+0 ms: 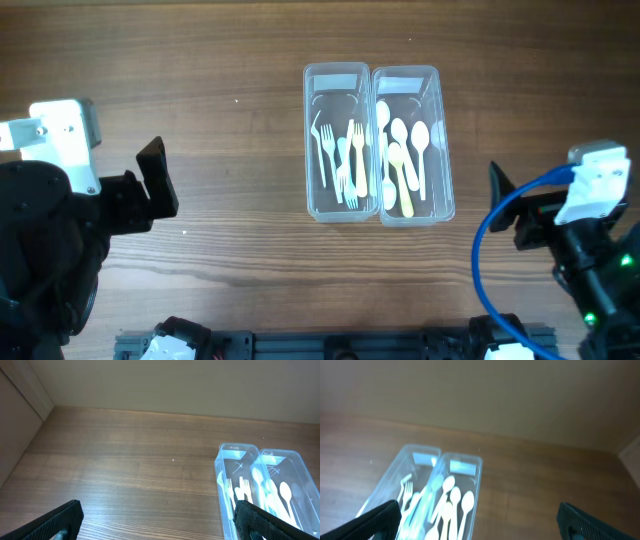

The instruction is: Pack container

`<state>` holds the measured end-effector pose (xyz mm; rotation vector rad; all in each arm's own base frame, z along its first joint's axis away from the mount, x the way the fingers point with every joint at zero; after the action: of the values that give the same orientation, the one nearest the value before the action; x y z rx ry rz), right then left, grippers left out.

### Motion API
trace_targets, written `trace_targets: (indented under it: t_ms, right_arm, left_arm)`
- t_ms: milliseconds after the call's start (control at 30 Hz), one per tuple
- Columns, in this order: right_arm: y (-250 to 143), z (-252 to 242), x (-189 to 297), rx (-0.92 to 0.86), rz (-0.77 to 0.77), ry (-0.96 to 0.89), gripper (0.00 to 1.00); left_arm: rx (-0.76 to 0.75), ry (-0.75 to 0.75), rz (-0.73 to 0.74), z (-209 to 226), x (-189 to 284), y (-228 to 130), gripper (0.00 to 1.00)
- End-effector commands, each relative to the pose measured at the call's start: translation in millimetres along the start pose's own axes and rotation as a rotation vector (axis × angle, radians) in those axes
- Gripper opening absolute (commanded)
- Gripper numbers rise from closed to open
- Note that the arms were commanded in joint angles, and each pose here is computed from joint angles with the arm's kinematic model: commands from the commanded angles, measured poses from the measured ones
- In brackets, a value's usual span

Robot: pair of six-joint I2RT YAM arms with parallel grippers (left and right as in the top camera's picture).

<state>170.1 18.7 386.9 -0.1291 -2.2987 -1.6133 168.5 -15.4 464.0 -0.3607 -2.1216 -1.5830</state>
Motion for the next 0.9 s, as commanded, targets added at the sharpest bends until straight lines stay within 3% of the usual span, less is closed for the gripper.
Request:
trace_targets:
  t_ms: [0, 467, 867]
  right_arm:
    - [-35, 11, -12, 0.006, 0.017, 0.004, 1.0]
    - [-150, 51, -55, -0.036, 0.006, 0.01, 1.0]
    - [-203, 59, -71, -0.117, 0.01, -0.047, 1.0]
  left_arm:
    - [-0.013, -0.017, -0.006, 0, 4, 1, 1.0]
    - [-0.013, -0.017, -0.006, 0, 4, 1, 1.0]
    - [-0.013, -0.017, -0.006, 0, 4, 1, 1.0]
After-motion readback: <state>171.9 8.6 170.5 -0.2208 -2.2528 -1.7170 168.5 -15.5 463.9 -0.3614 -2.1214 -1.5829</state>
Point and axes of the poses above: each gripper's point midway between its finger pads, its own x axis back along the fingers, its own z axis along the line the jaws close on, y = z × x, the point moved 5 cm from there along x, back along the fingers, and after that the axes turned 14 degrees about x, right-handed, at the moved point
